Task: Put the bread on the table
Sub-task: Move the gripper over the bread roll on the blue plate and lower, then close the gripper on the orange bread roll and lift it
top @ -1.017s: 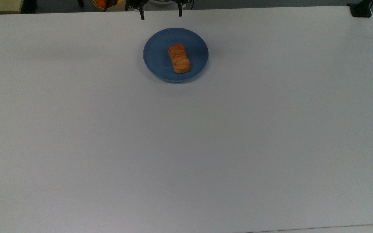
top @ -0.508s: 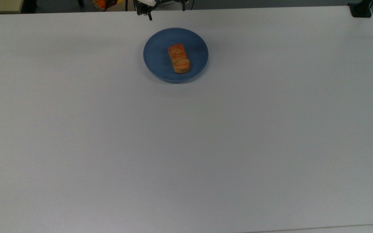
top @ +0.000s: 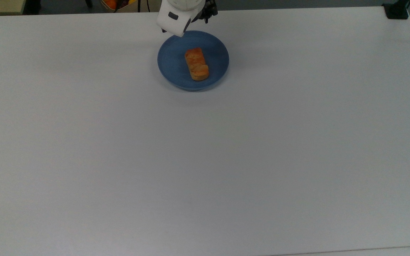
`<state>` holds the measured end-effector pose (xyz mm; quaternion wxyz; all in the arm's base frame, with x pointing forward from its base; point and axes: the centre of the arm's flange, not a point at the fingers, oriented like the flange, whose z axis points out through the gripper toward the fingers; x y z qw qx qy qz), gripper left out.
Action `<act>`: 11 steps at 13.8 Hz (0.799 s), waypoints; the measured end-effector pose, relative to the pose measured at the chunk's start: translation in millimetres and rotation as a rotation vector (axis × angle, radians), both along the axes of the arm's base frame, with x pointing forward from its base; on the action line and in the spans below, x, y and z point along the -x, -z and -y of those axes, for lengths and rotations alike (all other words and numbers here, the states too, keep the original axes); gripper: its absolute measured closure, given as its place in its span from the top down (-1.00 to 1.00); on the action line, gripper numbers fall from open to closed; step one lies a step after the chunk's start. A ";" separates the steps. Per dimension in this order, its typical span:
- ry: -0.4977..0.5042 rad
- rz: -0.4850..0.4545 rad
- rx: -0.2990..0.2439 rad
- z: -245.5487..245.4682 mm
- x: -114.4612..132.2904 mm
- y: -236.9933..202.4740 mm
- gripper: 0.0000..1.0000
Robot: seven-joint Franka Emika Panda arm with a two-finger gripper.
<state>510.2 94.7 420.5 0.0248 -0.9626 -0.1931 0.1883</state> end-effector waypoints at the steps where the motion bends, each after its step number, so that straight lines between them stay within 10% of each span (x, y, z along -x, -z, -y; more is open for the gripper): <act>1: -0.013 0.008 -0.001 -6.7 3.8 18.3 1.00; 11: 0.037 0.198 -0.012 -22.9 9.2 94.4 1.00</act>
